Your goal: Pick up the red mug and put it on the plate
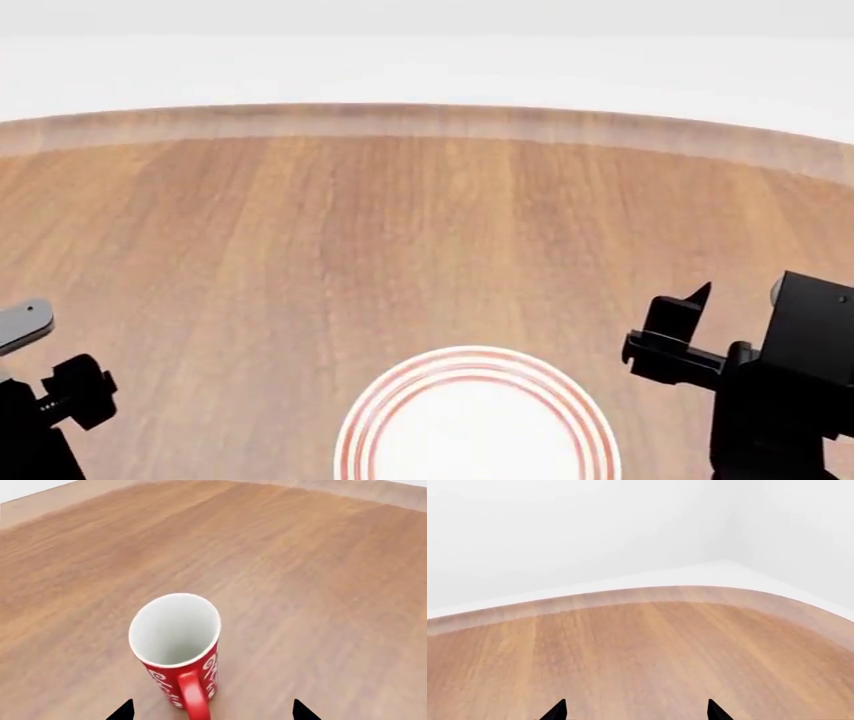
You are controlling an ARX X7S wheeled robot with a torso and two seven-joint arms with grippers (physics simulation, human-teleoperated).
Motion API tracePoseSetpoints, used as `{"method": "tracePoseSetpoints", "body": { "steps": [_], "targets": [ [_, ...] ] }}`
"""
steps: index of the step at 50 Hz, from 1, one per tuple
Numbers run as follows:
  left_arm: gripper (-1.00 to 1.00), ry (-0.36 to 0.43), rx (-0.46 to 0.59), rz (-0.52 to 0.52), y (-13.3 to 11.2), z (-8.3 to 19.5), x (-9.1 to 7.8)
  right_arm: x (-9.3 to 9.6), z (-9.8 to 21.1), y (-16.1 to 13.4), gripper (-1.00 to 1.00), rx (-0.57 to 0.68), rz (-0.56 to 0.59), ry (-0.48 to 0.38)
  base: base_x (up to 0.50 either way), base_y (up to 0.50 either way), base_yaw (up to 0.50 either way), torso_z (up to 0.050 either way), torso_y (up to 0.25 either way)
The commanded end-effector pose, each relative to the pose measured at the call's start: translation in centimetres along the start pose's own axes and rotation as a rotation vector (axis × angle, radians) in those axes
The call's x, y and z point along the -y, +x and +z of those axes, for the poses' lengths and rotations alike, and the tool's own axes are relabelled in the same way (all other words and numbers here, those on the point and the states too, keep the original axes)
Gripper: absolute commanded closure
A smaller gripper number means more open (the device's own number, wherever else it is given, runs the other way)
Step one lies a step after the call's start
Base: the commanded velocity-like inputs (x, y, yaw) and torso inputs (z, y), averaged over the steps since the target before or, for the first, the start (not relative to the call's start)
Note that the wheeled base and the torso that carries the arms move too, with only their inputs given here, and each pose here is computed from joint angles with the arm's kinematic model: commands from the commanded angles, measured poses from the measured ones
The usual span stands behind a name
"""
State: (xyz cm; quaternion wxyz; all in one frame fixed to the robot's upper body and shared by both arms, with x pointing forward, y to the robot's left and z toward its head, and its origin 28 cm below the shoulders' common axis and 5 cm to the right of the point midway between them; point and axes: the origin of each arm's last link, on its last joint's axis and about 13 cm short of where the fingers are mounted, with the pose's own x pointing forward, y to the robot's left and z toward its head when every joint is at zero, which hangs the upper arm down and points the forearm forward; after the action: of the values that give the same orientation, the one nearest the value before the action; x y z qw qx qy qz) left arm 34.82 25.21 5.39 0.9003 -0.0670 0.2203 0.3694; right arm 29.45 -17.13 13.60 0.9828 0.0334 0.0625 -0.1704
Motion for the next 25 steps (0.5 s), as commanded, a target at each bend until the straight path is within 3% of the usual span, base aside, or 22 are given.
{"method": "tracePoseSetpoints", "body": {
  "steps": [1,25],
  "targets": [
    [-1.0,0.024,-0.04,0.002,1.57,-0.3,0.66,-0.11,-0.2,0.21,-1.0,-0.006,0.002,-0.002,0.0,0.0,0.0,0.0,0.0],
    [-1.0,0.02,-0.113,0.05,2.43,-1.14,0.19,-0.09,-0.62,0.46,-1.0,-0.019,0.008,0.004,0.0,0.0,0.0,0.0,0.0]
  ]
}}
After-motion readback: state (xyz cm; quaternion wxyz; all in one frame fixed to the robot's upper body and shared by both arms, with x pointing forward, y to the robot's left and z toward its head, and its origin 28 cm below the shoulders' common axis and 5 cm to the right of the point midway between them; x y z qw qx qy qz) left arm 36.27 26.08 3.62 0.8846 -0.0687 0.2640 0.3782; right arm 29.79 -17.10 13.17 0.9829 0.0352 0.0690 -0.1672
